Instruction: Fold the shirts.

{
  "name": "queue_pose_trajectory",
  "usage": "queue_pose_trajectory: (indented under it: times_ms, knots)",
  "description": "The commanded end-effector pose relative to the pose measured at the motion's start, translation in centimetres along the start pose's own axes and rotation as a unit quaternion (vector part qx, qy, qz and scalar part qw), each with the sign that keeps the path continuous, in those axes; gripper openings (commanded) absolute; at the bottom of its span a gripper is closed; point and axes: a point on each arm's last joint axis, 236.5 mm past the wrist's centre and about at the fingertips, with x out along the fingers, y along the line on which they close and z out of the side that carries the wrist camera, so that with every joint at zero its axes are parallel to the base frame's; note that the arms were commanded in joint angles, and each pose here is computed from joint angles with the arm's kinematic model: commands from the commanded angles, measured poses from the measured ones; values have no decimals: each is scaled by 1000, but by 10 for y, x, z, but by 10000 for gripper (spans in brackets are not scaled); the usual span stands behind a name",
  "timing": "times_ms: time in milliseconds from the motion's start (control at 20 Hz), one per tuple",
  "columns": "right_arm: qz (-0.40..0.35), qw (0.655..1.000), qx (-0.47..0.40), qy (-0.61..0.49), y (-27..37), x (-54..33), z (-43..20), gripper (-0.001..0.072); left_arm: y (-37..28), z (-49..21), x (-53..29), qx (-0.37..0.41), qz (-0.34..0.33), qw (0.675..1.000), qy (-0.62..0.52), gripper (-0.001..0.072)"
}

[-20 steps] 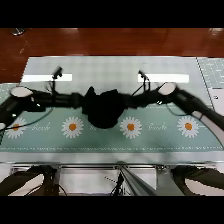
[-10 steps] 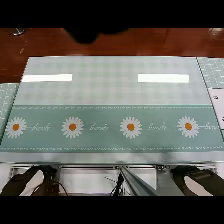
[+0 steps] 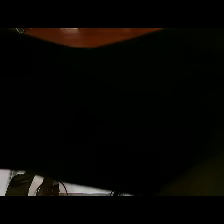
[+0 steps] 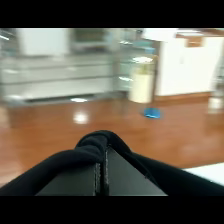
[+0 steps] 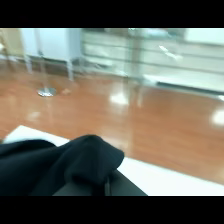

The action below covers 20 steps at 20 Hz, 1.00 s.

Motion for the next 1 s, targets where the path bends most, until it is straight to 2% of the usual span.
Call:
queue_pose_trajectory:
  times_ms: [0, 300, 500, 700, 850, 950]
  knots:
    - [-73, 995, 28, 62, -26, -32, -46, 37, 8, -21, -37, 22, 45, 998, 27, 21]
    - [-221, 953, 89, 188, -101, -13, -133, 37, 13, -163, 2, -56, 1, 978, 201, 21]
    - [-236, 916, 115, 302, -123, 48, -224, 36, -7, -231, 71, -160, -87, 956, 230, 21]
    - [-238, 883, 151, 375, -140, 120, -324, 37, 11, -292, 164, -214, -85, 933, 275, 21]
    - [-237, 873, 150, 400, -160, 183, -364, 37, 6, -332, 234, -224, -99, 915, 321, 21]
    - [-253, 852, 177, 423, -187, 215, -398, 38, -4, -358, 276, -226, -115, 899, 356, 21]
